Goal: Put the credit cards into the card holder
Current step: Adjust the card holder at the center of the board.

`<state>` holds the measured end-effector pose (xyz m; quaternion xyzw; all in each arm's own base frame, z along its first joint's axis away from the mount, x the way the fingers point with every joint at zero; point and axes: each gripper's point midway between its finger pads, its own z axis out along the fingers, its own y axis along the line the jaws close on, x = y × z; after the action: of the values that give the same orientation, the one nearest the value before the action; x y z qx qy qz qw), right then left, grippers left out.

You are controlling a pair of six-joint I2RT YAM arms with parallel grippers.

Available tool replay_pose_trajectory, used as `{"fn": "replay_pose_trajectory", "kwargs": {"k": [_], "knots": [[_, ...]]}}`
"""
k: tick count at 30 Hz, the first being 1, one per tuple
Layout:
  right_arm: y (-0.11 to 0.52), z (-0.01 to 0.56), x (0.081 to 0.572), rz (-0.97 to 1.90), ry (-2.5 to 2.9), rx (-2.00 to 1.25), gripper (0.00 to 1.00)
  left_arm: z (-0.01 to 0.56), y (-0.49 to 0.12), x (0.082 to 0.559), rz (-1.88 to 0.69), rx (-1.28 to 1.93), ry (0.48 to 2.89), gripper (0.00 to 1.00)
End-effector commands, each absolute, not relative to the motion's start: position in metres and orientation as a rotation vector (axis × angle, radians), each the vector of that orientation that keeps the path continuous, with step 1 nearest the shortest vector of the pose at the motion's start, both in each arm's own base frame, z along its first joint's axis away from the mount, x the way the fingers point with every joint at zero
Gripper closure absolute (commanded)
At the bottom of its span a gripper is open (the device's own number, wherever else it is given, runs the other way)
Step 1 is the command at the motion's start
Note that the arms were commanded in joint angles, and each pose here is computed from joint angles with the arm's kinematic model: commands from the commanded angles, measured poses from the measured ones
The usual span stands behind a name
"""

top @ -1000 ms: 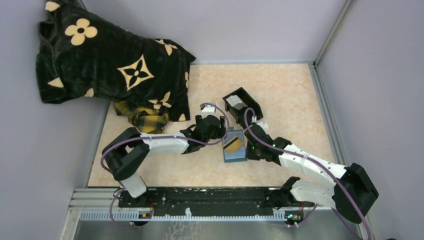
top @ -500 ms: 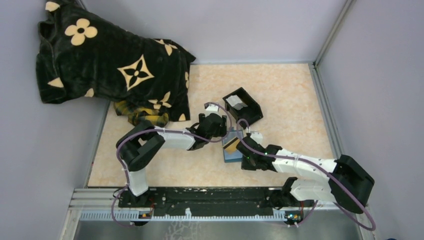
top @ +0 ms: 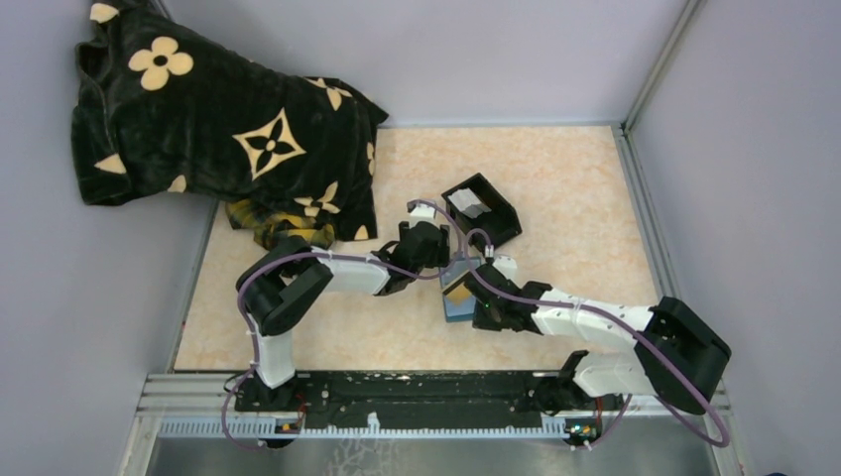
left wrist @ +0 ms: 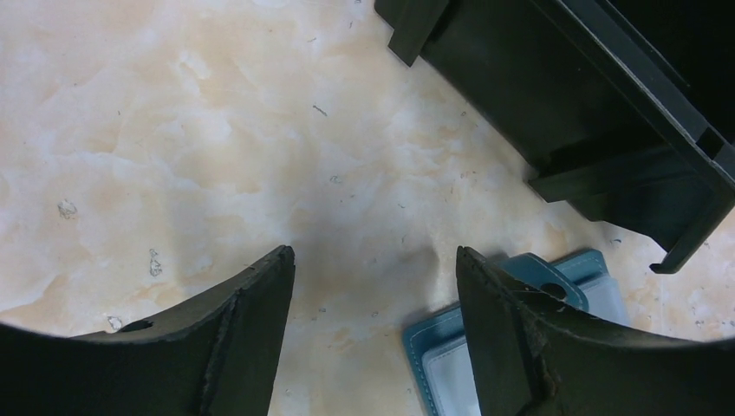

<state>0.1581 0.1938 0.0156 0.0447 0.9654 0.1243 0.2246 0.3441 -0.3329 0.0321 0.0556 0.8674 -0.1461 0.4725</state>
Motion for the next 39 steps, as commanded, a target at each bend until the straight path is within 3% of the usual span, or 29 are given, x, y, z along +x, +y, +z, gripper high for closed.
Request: {"fn": "replay_pose_trajectory", "kwargs": {"k": [1, 9, 39], "knots": [[0.181, 0.015, 0.169, 0.277, 2.647, 0.135, 1.0, 0.002, -0.328, 0.318, -0.406, 0.147, 2.245, 0.27], [0.169, 0.012, 0.178, 0.248, 2.646, 0.158, 1.0, -0.012, -0.347, 0.286, -0.479, 0.208, 2.299, 0.38], [0.142, 0.019, 0.223, 0.102, 2.616, 0.135, 1.0, -0.054, -0.277, 0.181, -0.142, 0.024, 2.544, 0.41]]}}
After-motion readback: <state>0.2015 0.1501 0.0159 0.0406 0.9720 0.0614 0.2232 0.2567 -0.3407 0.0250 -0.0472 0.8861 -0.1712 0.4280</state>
